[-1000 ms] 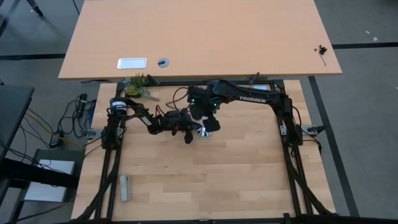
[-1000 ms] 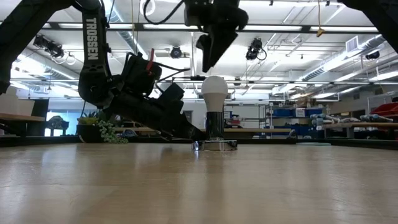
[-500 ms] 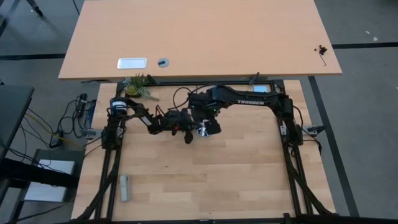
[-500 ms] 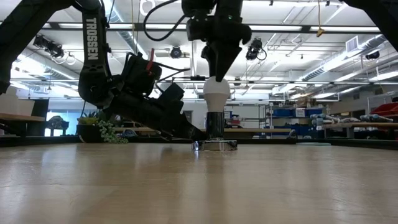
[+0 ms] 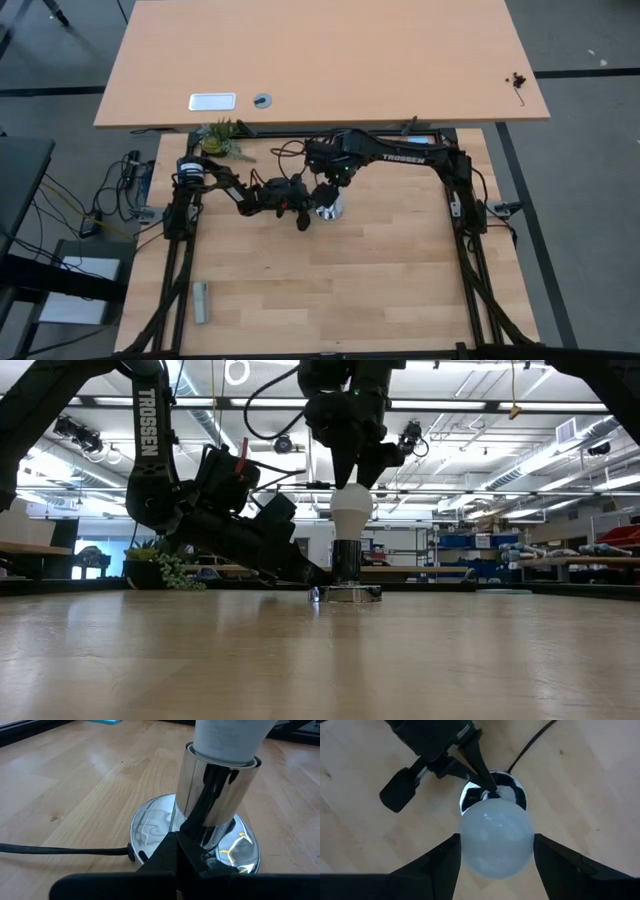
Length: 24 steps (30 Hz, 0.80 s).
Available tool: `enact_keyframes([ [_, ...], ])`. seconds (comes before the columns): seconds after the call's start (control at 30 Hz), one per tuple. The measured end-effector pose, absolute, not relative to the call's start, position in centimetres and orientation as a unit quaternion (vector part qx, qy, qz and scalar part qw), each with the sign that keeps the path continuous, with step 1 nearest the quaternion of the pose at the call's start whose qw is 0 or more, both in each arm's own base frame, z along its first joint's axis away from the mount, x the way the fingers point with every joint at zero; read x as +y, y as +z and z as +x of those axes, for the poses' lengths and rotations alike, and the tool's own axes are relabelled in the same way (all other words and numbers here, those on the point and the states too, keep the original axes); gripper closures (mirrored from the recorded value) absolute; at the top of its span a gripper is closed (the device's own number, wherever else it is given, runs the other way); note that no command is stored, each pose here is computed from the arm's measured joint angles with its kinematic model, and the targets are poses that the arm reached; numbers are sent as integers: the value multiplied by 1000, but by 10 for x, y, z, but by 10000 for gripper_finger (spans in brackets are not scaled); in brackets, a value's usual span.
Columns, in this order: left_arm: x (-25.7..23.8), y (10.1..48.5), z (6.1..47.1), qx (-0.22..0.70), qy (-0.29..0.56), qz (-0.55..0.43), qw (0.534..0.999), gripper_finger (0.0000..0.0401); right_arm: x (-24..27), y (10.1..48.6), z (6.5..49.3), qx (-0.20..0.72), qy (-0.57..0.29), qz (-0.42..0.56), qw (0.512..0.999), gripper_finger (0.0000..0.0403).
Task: Screw lightbulb
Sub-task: Insert the white lightbulb into the silver lamp
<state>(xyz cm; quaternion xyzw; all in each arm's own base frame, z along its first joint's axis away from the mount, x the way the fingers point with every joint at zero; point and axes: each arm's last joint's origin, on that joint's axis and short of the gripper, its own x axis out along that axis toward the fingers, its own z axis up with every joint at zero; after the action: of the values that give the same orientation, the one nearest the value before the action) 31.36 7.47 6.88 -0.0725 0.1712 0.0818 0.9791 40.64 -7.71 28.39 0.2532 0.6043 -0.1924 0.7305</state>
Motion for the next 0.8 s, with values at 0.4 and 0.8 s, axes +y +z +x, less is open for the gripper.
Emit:
enact_keyframes([
  [0.4,75,69,314,171,82,-72,979,401,-82,306,408,613,-27,22,789,119],
  [0.8,75,69,314,171,82,-72,979,401,-65,283,410,622,120,-177,753,122],
])
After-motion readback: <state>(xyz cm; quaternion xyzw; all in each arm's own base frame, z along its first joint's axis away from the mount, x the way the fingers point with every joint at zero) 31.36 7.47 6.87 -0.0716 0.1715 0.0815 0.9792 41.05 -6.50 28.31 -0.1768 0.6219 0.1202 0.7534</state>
